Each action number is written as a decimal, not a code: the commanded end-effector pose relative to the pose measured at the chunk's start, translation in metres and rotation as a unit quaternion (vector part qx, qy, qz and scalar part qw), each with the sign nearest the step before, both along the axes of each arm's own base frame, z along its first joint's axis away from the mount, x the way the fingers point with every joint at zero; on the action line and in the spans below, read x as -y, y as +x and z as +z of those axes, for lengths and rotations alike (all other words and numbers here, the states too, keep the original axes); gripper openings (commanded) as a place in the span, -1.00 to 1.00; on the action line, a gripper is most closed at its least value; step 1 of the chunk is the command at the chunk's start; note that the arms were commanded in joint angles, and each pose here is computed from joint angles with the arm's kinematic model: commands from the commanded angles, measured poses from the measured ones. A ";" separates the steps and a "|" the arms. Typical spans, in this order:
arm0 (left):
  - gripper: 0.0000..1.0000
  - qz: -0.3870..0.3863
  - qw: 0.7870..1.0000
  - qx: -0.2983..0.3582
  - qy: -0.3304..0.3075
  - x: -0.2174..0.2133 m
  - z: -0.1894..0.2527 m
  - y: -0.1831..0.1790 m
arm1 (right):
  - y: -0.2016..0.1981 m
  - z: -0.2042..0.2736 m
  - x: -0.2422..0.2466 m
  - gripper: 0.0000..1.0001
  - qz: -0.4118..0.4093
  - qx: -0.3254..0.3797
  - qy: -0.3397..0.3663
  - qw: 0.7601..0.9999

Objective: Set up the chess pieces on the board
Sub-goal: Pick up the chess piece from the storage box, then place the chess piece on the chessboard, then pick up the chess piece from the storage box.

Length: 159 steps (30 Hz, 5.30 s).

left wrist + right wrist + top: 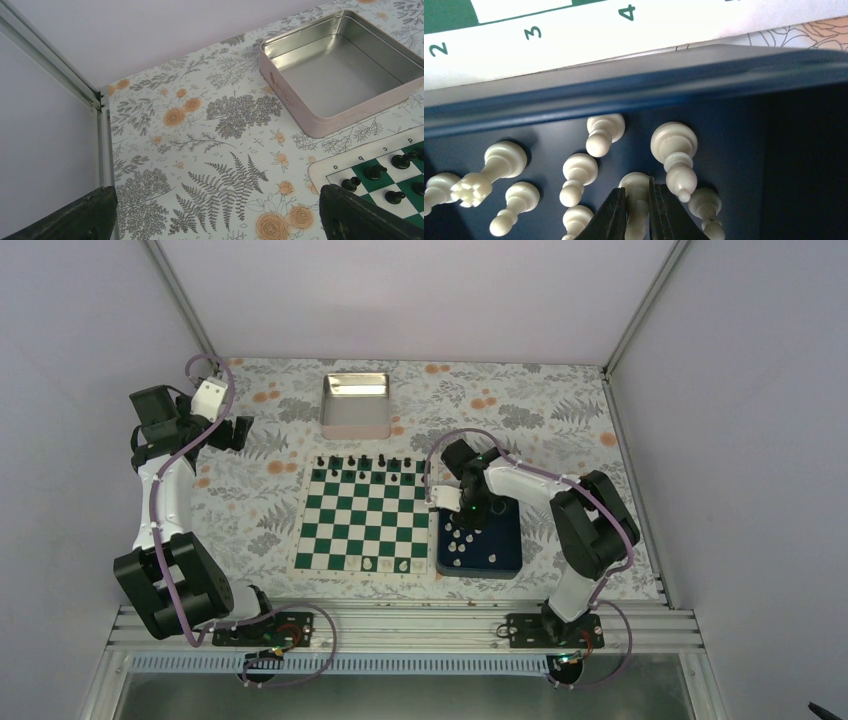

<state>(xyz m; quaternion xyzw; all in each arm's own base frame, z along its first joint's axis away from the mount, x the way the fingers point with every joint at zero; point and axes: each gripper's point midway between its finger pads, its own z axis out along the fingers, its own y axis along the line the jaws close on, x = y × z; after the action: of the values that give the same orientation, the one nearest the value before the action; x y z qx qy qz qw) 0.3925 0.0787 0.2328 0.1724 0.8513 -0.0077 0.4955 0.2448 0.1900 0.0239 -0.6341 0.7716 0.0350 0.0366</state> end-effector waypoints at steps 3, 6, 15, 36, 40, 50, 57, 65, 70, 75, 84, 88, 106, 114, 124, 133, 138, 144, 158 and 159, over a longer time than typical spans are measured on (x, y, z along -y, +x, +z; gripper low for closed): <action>1.00 -0.007 1.000 0.004 0.006 0.001 -0.003 0.002 | 0.004 0.006 -0.003 -0.81 -0.005 -0.003 0.010 1.000; 1.00 -0.008 1.000 0.005 0.005 0.002 -0.003 0.002 | 0.006 0.013 -0.002 -0.83 -0.010 0.005 0.009 1.000; 1.00 -0.014 1.000 0.011 0.005 0.005 0.000 0.000 | 0.019 0.087 -0.010 -0.84 -0.013 0.059 0.030 0.998; 1.00 -0.019 1.000 0.018 0.002 0.009 0.003 -0.005 | -0.030 0.113 -0.225 -0.83 0.240 0.083 0.071 0.965; 1.00 -0.021 1.000 0.020 -0.001 0.011 0.003 -0.007 | -0.050 0.096 -0.255 -0.83 0.283 0.073 0.069 0.954; 1.00 -0.024 1.000 0.019 -0.004 0.013 -0.006 -0.008 | -0.083 0.048 -0.279 -0.84 0.330 0.033 0.055 0.942; 1.00 -0.027 0.999 0.019 -0.007 0.014 -0.012 -0.009 | -0.088 0.042 -0.303 -0.81 0.339 0.042 0.077 0.937; 1.00 -0.030 0.999 0.018 -0.007 0.015 -0.016 -0.009 | -0.095 0.033 -0.313 -0.81 0.349 0.036 0.083 0.933; 1.00 -0.030 0.999 0.017 -0.006 0.015 -0.018 -0.010 | -0.100 0.029 -0.319 -0.81 0.356 0.033 0.086 0.930; 1.00 -0.029 0.999 0.016 -0.004 0.015 -0.020 -0.011 | -0.106 0.027 -0.322 -0.81 0.363 0.028 0.086 0.927; 1.00 -0.029 0.999 0.015 -0.003 0.015 -0.023 -0.013 | -0.110 0.021 -0.326 -0.82 0.365 0.029 0.089 0.926; 1.00 -0.030 0.999 0.014 -0.001 0.016 -0.025 -0.014 | -0.109 0.018 -0.328 -0.81 0.362 0.031 0.090 0.927; 1.00 -0.032 0.999 0.016 -0.006 0.016 -0.027 -0.014 | -0.108 0.004 -0.332 -0.81 0.361 0.030 0.090 0.928; 1.00 -0.033 0.999 0.015 -0.005 0.017 -0.028 -0.014 | -0.109 -0.004 -0.329 -0.81 0.361 0.025 0.083 0.929; 1.00 -0.032 0.999 0.015 -0.005 0.017 -0.028 -0.015 | -0.097 0.031 -0.338 -0.33 0.345 0.073 0.113 0.929; 1.00 -0.032 0.999 0.016 -0.004 0.017 -0.024 -0.015 | -0.079 0.121 -0.309 -0.25 0.303 0.115 0.147 0.935; 1.00 -0.032 0.999 0.012 -0.005 0.017 -0.027 -0.015 | -0.052 0.164 -0.264 -0.22 0.247 0.126 0.156 0.948; 1.00 -0.031 0.999 0.014 -0.009 0.017 -0.022 -0.013 | 0.004 0.150 -0.166 -0.23 0.134 0.111 0.112 0.978; 1.00 -0.017 0.999 0.018 -0.023 0.017 -0.020 -0.013 | 0.026 0.081 -0.044 -0.30 0.004 0.057 0.063 0.996; 1.00 -0.016 0.999 0.019 -0.022 0.016 -0.019 -0.013 | 0.026 0.077 -0.042 -0.32 0.003 0.053 0.060 0.997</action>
<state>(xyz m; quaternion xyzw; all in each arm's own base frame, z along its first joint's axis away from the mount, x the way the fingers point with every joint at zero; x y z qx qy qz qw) 0.3779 0.0657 0.1993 0.1707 0.8511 -0.0328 0.4955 0.2668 0.2311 0.0980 -0.6459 0.7568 0.0338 0.0947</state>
